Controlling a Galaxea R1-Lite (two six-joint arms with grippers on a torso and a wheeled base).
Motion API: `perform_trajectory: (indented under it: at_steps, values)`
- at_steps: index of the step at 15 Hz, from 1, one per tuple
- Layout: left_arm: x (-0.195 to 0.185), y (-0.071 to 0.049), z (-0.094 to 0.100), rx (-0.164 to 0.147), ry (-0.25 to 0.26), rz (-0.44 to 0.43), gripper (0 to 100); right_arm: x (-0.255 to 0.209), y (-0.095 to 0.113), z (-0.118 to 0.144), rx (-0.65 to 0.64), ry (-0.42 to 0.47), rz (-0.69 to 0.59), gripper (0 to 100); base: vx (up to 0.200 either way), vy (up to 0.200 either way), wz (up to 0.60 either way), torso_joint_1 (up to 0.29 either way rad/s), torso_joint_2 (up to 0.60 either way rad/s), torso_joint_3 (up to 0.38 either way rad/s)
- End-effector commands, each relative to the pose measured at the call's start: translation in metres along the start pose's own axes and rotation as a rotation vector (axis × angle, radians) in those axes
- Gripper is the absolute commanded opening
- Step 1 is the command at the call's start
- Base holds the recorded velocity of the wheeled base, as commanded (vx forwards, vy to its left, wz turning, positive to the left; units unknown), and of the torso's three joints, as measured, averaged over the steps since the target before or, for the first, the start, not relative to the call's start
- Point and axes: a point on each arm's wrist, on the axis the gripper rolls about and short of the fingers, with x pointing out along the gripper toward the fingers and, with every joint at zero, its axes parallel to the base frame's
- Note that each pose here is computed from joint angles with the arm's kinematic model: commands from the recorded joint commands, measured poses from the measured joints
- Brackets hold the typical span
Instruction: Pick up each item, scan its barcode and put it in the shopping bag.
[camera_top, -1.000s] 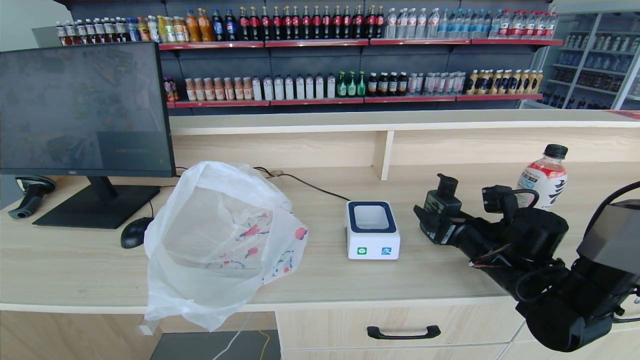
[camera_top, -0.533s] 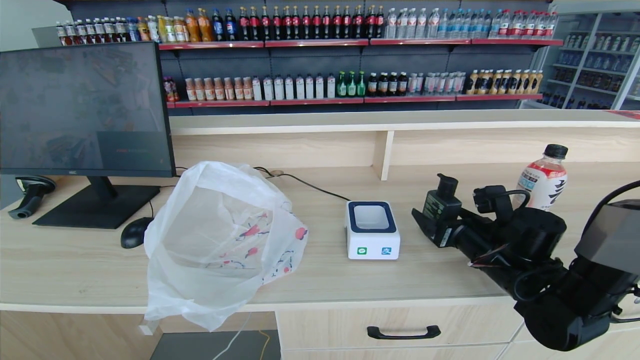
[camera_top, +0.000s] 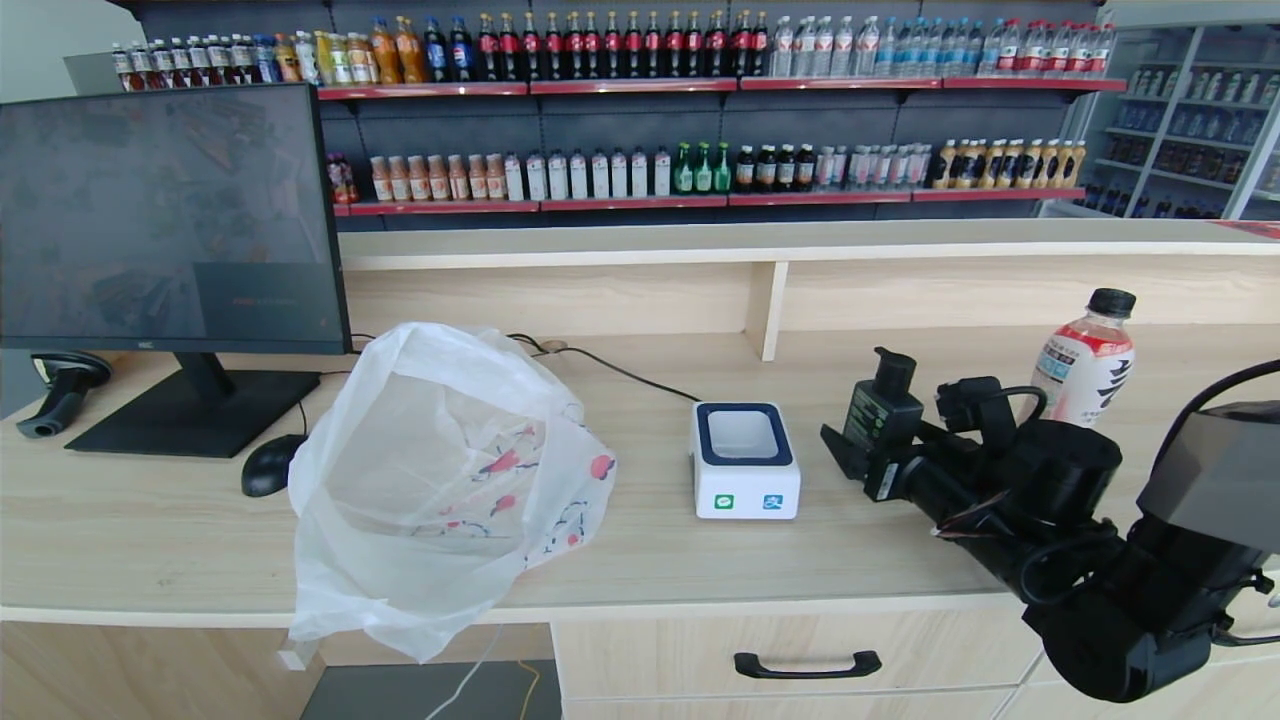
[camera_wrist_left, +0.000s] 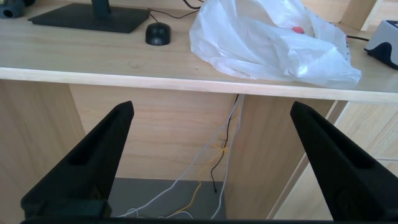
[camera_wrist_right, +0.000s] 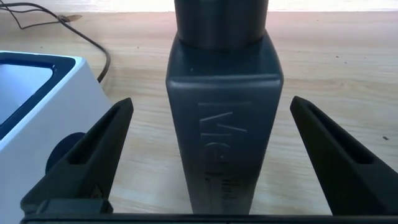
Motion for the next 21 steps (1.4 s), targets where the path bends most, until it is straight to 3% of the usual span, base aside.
perform_trajectory:
  at_steps: [1,2,3,21]
  values:
    - [0.0,0.0,0.0,0.0,-0.001,0.0,100,0.0,0.0,0.0,0.0,0.0,-0.001,100,0.0,0.0,0.0,0.0,0.0,0.0]
    - [0.0,0.0,0.0,0.0,-0.001,0.0,100,-0.001,0.0,0.0,0.0,0.003,-0.001,100,0.0,0.0,0.0,0.0,0.0,0.0]
    - [0.0,0.0,0.0,0.0,-0.001,0.0,100,-0.001,-0.001,0.0,0.0,0.003,-0.003,0,0.0,0.0,0.0,0.0,0.0,0.0]
    - [0.0,0.0,0.0,0.0,-0.001,0.0,100,-0.017,-0.003,0.016,0.002,-0.027,-0.009,0,0.0,0.0,0.0,0.0,0.0,0.0]
